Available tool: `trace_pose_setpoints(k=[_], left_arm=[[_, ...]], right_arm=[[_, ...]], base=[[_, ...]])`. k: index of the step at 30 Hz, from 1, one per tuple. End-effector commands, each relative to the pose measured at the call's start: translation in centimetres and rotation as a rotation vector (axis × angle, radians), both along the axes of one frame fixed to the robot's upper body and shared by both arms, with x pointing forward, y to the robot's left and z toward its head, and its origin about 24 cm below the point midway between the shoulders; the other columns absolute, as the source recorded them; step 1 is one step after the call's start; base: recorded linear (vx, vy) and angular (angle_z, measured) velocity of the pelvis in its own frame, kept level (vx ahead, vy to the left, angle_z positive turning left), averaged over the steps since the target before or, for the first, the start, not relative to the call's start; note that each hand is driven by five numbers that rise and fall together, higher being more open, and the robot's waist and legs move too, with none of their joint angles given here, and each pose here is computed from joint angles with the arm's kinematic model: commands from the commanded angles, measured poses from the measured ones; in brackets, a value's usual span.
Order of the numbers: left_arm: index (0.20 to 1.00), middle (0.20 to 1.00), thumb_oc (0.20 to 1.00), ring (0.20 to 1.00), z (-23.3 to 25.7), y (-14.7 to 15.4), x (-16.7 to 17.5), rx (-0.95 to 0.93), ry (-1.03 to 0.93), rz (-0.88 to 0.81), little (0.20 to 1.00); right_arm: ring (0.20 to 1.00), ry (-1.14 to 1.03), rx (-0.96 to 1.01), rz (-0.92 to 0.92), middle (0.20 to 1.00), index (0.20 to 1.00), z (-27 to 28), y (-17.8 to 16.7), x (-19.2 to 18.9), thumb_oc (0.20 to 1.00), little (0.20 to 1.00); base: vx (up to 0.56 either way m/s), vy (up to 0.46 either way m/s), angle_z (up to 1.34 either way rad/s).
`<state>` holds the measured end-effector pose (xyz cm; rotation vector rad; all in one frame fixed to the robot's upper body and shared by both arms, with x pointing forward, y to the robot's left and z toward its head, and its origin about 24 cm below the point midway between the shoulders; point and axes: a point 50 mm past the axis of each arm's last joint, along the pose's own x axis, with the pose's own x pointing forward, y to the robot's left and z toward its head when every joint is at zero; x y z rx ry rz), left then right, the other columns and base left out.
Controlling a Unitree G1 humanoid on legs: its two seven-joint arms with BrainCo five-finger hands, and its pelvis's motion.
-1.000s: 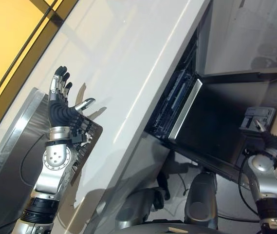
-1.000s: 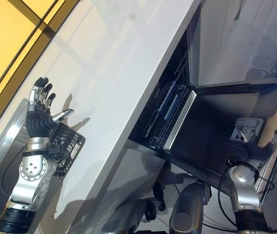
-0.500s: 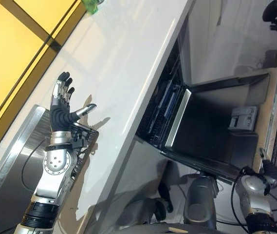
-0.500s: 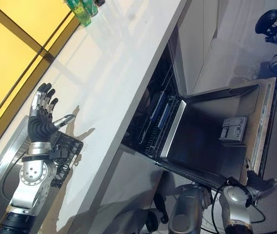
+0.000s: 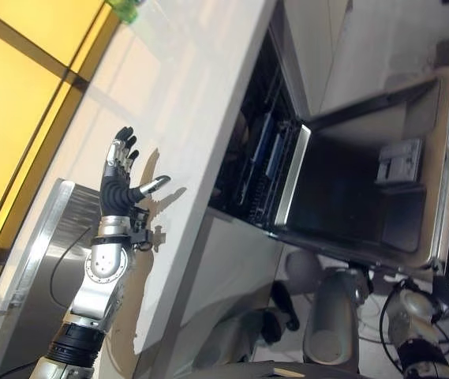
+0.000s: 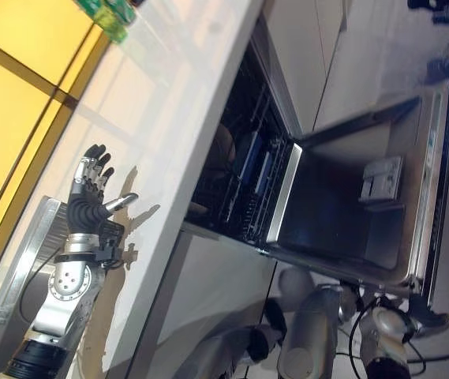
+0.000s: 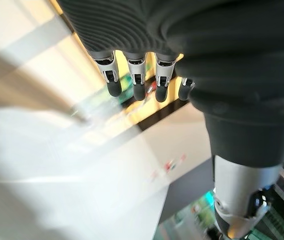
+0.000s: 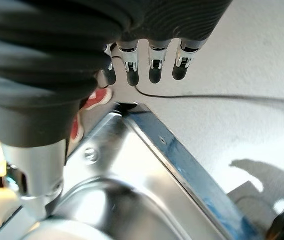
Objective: Pick up plates and place into dishwasher.
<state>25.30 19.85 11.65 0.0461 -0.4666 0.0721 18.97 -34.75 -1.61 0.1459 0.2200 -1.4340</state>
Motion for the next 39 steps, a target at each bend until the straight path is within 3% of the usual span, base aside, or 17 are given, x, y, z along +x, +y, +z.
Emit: trace_pose_setpoints(k=[1,6,13,20,28,39], left_arm=[[1.000,1.000,1.000,1.000,2.8,0.4,0.3,-0.062,-0.175,0.054,1.000],[1.000,1.000,1.000,1.000,3.3,-0.5,0.1,-0.079,-0.189,0.030,1.000],[1.000,1.000,1.000,1.000,4.9,-1.2,-0.3,-0.050,-0.239,-0.036,1.000],[1.000,1.000,1.000,1.000,6.2,-0.8,0.5,-0.018,-0.270,-0.031,1.000],[1.000,1.000,1.000,1.000,6.7,0.2,1.0,-0.011,-0.266,-0.030,1.000],[1.000,1.000,1.000,1.000,6.0,1.8,0.3,-0.018,-0.233,-0.029,1.000]], right_arm=[[1.000,-0.153,-0.063,-0.019,1.000,1.000,2.8,-1.3,1.4,1.000,1.000],[1.000,-0.326,-0.112,0.158,1.000,1.000,5.6,-1.3,4.4,1.000,1.000],[1.000,-0.525,-0.032,0.956,1.000,1.000,10.5,4.9,12.9,1.000,1.000],[1.000,-0.702,-0.095,1.449,1.000,1.000,14.0,11.2,14.5,1.000,1.000],[1.000,-0.764,-0.140,1.672,1.000,1.000,17.0,15.1,14.6,1.000,1.000],[1.000,-0.779,-0.142,1.740,1.000,1.000,17.5,16.2,14.2,1.000,1.000]], base=[[-0.11,-0.042,-0.17],[-0.04,-0.054,0.00],[-0.08,-0.116,0.00],[-0.05,-0.089,-0.06],[0.02,0.001,-0.06],[0.04,0.042,0.10]])
